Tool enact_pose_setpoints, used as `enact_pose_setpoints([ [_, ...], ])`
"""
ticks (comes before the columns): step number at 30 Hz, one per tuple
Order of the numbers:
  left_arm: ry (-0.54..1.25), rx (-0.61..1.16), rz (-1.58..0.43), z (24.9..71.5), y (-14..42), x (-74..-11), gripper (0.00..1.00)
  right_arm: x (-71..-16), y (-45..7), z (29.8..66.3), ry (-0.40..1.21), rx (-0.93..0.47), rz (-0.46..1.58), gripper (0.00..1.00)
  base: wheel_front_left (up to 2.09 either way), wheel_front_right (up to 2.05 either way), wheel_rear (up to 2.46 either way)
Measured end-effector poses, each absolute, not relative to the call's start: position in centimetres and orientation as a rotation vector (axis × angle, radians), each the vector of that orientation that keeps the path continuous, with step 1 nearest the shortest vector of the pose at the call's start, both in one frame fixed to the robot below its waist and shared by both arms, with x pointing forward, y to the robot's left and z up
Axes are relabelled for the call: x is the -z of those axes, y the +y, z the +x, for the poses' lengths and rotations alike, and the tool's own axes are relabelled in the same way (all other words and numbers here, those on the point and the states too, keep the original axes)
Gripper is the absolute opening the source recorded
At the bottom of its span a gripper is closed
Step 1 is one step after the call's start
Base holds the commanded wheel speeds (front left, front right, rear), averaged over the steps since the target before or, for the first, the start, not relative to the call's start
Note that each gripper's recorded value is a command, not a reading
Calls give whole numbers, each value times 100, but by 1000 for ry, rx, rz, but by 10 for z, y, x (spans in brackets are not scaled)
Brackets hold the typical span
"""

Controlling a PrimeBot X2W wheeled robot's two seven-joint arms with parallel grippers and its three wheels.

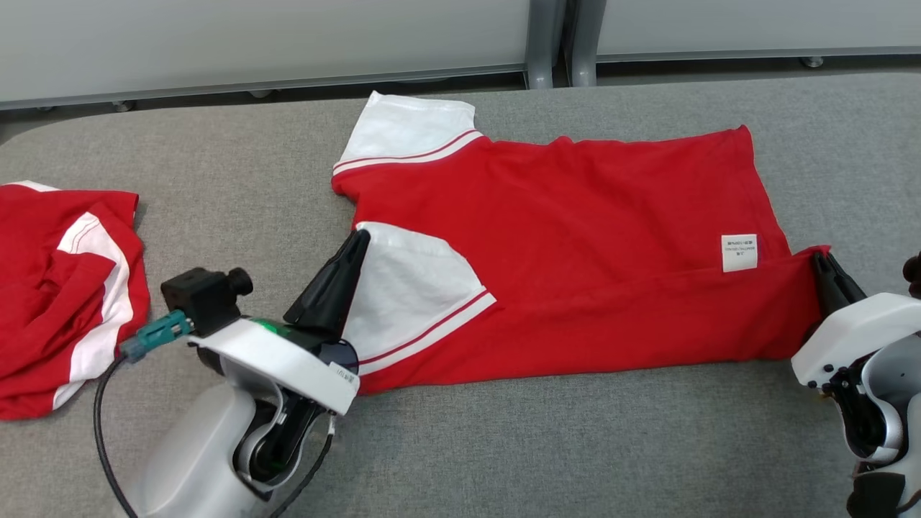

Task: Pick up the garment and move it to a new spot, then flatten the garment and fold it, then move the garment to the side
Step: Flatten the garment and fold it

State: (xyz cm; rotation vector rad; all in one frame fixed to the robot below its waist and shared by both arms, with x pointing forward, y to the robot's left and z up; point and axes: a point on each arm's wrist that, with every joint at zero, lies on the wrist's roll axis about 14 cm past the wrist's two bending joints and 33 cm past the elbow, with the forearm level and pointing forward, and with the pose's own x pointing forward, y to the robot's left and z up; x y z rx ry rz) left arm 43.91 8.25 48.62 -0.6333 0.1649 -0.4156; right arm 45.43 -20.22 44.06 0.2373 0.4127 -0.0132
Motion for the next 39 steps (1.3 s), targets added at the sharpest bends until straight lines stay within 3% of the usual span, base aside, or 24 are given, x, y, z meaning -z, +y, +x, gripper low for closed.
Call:
enact_pose_setpoints([
  [18, 187, 488, -461, 479, 61, -481, 0, -408, -215, 456, 490, 68, 205, 0, 0, 0, 0],
  [19, 200, 488, -440, 481, 62, -477, 0, -406, -215, 455, 496, 69, 205, 10, 0, 0, 0],
  [20, 212, 484, -419, 482, 63, -473, 39, -405, -215, 455, 498, 68, 204, 49, 0, 0, 0],
  [21, 222, 480, -397, 483, 64, -469, 90, -406, -215, 456, 492, 67, 204, 100, 0, 0, 0],
  [22, 229, 474, -363, 484, 66, -465, 100, -407, -215, 458, 483, 69, 209, 100, 0, 0, 0],
  [31, 193, 350, -186, 490, 90, -464, 100, -424, -216, 458, 444, 67, 219, 100, 0, 0, 0],
  [39, 408, 281, -91, 435, 111, -409, 100, -431, -229, 434, 443, 95, 216, 100, 0, 0, 0],
])
